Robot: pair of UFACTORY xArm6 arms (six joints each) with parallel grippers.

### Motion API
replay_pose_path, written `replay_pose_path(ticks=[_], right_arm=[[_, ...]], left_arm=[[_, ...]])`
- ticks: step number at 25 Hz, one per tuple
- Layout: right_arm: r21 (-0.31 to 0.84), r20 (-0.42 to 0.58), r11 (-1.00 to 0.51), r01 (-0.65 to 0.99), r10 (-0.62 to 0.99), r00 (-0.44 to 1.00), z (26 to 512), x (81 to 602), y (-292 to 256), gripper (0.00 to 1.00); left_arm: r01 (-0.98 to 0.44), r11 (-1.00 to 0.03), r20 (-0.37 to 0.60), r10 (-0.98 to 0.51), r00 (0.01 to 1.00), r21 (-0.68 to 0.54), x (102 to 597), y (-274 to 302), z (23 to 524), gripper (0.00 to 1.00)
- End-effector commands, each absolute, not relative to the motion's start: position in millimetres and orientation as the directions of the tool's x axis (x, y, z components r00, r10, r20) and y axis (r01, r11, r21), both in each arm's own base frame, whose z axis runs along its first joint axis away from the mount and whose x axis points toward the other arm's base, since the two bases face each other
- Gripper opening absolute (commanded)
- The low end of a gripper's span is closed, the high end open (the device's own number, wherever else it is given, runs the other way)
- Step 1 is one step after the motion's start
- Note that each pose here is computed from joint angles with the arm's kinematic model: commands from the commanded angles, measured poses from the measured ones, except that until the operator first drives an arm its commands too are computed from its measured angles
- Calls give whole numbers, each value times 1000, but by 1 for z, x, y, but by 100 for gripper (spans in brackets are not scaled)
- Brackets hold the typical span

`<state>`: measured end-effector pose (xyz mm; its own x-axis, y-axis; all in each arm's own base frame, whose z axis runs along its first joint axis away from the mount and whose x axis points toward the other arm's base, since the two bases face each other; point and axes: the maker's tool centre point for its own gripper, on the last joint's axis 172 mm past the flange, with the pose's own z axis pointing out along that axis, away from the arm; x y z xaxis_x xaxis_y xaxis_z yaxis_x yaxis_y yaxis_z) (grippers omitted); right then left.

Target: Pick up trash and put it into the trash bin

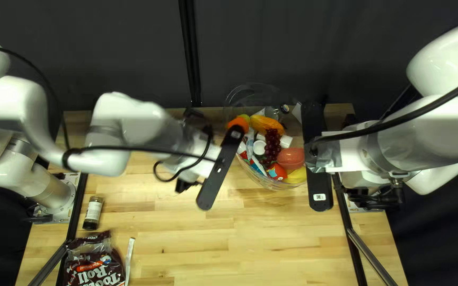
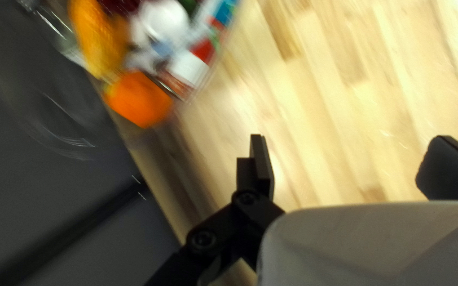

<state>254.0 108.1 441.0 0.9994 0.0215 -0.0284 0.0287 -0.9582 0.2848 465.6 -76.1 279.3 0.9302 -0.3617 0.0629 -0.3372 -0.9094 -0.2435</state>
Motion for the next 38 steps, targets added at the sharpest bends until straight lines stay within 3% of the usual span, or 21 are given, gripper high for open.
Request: replay_pose_path(ticks=[1,10,21,30,38], right_arm=[[285,-28,-958,29,21,999,441,254,108,100],[285,-28,-958,29,21,999,441,254,108,100],[285,-28,-958,29,21,999,441,254,108,100],[285,-28,-958,29,21,999,441,254,108,100],[285,-28,-958,29,21,999,441,254,108,100]], left_arm=[[-210,-958,-35,-207,978,-193,415,-104,234,100],[-17,-990,-192,10,981,-137,345,-137,179,100],[113,-991,-360,129,924,-64,277,-171,118,100],[153,-988,-409,127,904,31,235,-173,73,100],[90,-990,-435,34,900,110,216,-168,57,100]])
